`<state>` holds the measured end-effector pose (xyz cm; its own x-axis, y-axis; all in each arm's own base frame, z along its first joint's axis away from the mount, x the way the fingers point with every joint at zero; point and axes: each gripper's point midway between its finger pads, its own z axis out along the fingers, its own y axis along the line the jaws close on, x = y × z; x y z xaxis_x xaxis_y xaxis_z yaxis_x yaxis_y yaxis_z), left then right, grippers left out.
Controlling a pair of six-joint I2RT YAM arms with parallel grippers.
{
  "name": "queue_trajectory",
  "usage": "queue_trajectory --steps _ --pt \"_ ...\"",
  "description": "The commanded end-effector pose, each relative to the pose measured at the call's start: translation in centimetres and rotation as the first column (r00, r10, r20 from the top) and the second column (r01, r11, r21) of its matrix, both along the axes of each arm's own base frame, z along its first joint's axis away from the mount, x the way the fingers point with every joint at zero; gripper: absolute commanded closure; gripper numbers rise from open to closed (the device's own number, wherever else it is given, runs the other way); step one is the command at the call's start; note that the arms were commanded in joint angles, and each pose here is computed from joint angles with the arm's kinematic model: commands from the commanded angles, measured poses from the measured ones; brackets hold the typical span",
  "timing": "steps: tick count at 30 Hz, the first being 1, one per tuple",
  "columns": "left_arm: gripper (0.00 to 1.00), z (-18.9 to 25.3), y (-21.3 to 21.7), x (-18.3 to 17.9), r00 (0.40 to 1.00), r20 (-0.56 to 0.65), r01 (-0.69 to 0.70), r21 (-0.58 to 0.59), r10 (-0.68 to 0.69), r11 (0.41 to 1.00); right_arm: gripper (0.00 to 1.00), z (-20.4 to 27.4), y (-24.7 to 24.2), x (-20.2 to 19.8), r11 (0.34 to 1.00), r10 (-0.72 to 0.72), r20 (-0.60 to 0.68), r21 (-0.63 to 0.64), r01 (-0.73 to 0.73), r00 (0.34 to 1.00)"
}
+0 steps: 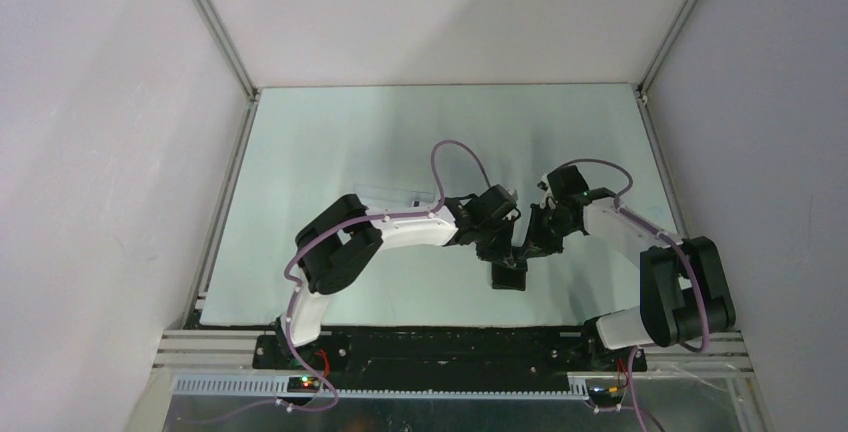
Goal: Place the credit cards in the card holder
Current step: Close the card holder at the center of the board.
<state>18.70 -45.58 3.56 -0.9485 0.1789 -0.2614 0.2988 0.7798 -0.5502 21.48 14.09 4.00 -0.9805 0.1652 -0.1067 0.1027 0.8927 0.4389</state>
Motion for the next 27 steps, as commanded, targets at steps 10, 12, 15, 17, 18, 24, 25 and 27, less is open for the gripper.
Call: queue_trajectory --steps 10,12,15,17,18,24,25,27 --pt "1.0 0.0 -0.3 -0.9 0.999 -0.01 0.043 0.024 -0.043 0.999 0.85 0.9 0.1 0.4 0.999 0.007 0.031 0.04 -0.008 0.999" --pt "1.0 0.1 -0.3 -0.9 0.999 -0.005 0.044 0.022 -0.044 0.999 0.82 0.7 0.1 0.2 0.999 0.008 0.024 0.039 -0.009 1.0" --pt "1.0 0.7 -0.5 -0.8 0.999 0.006 0.05 0.01 -0.05 0.999 0.78 0.5 -0.1 0.2 0.999 0.003 0.023 0.032 -0.003 1.0" --pt "1.0 0.9 -0.7 -0.8 0.999 0.009 0.052 0.005 -0.052 0.999 0.78 0.2 -0.1 0.5 1.0 -0.003 0.027 0.027 0.003 1.0" --pt "1.0 1.0 -0.7 -0.8 0.999 0.009 0.053 0.004 -0.053 0.999 0.78 -0.1 -0.1 0.7 1.0 -0.01 0.023 0.026 0.01 1.0" --pt "1.0 0.9 -0.6 -0.8 0.998 0.011 0.058 0.006 -0.058 0.998 0.8 -1.3 0.0 2.1 1.0 -0.022 0.002 0.014 0.022 1.0" --pt "1.0 0.9 -0.6 -0.8 0.998 0.012 0.057 0.005 -0.057 0.998 0.8 -1.5 0.0 2.3 1.0 -0.022 0.001 0.01 0.022 1.0" --pt "1.0 1.2 -0.7 -0.8 0.998 0.015 0.058 0.001 -0.058 0.998 0.82 -1.9 0.1 2.4 1.0 -0.017 -0.013 0.0 0.017 1.0"
